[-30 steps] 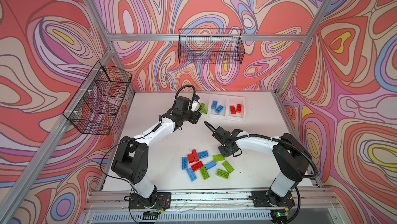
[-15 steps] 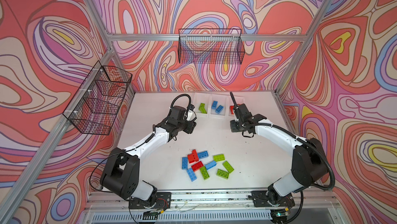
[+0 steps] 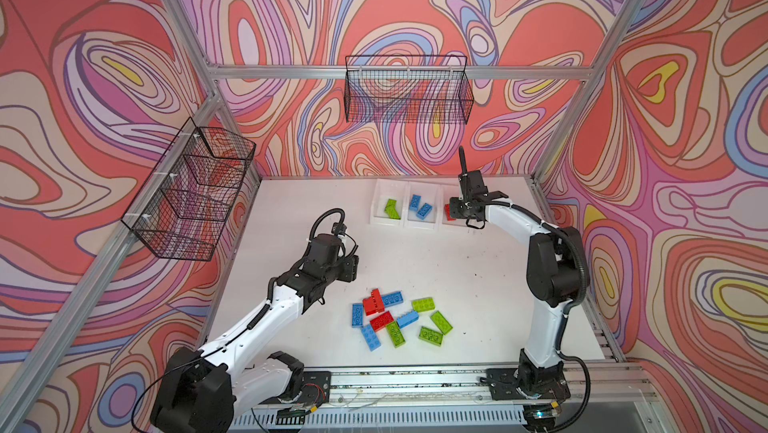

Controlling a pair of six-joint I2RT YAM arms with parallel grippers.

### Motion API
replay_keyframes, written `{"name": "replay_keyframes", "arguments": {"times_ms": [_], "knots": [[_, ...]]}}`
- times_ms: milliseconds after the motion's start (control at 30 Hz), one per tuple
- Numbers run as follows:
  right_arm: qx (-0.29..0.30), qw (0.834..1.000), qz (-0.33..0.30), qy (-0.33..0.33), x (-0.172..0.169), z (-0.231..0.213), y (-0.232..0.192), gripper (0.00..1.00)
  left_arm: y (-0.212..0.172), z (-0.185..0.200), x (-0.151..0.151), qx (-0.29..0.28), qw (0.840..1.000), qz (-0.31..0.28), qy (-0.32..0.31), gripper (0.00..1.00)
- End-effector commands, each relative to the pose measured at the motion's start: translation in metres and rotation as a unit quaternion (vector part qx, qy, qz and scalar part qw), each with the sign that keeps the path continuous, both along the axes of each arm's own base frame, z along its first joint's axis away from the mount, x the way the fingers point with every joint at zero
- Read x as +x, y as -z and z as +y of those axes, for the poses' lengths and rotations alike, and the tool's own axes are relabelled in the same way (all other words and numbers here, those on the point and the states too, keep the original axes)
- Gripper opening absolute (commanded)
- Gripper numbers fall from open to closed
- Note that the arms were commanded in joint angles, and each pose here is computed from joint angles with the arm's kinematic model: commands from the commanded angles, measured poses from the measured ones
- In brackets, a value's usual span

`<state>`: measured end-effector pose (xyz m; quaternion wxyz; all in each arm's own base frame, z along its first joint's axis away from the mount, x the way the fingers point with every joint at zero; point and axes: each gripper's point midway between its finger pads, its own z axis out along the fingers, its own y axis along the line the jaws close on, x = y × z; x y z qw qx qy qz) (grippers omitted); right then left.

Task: Sort the legos into containers by color
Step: 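Drop the red brick in the farthest bin while the left reaches the pile, then grasp a blue brick with the left gripper while the right withdraws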

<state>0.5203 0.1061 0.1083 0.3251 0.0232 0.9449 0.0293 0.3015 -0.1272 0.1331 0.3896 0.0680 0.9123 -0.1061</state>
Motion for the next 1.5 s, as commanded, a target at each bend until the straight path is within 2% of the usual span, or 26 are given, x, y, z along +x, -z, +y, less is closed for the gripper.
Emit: {"name": "replay_keyframes", "arguments": {"times_ms": [0,100,200,333,700,767,933,1167,1467], "knots": [[0.0,1.0,-0.018,-0.007,0.022,0.004,-0.005,0.31,0.01,0.013,-0.014,-0.04,0.997,0.027,-0.065,0.66],[-0.006,1.0,-0.015,-0.006,0.033,0.004,0.001,0.39,0.025,0.015,-0.028,-0.061,0.993,0.06,-0.083,0.66],[-0.003,1.0,-0.015,-0.006,0.038,0.004,0.003,0.53,0.035,0.016,-0.037,-0.075,0.989,0.078,-0.099,0.65],[0.002,1.0,-0.02,-0.004,0.04,0.002,-0.001,0.58,0.04,0.014,-0.044,-0.079,0.988,0.093,-0.1,0.65],[0.016,0.998,-0.063,0.015,0.027,-0.023,-0.045,0.58,0.053,-0.002,-0.075,-0.073,0.983,0.141,-0.089,0.65],[0.018,0.998,-0.066,0.013,0.021,-0.024,-0.049,0.57,0.068,0.0,-0.087,-0.067,0.981,0.158,-0.086,0.65],[-0.002,0.998,-0.056,0.008,0.008,-0.031,-0.049,0.57,0.076,-0.003,-0.101,-0.062,0.978,0.186,-0.075,0.64],[0.001,0.998,-0.056,0.018,-0.01,-0.037,-0.051,0.57,0.079,-0.011,-0.117,-0.053,0.976,0.205,-0.053,0.64],[0.017,0.998,-0.045,0.03,-0.028,-0.039,-0.037,0.56,0.092,-0.02,-0.122,-0.05,0.973,0.22,-0.045,0.63]]}}
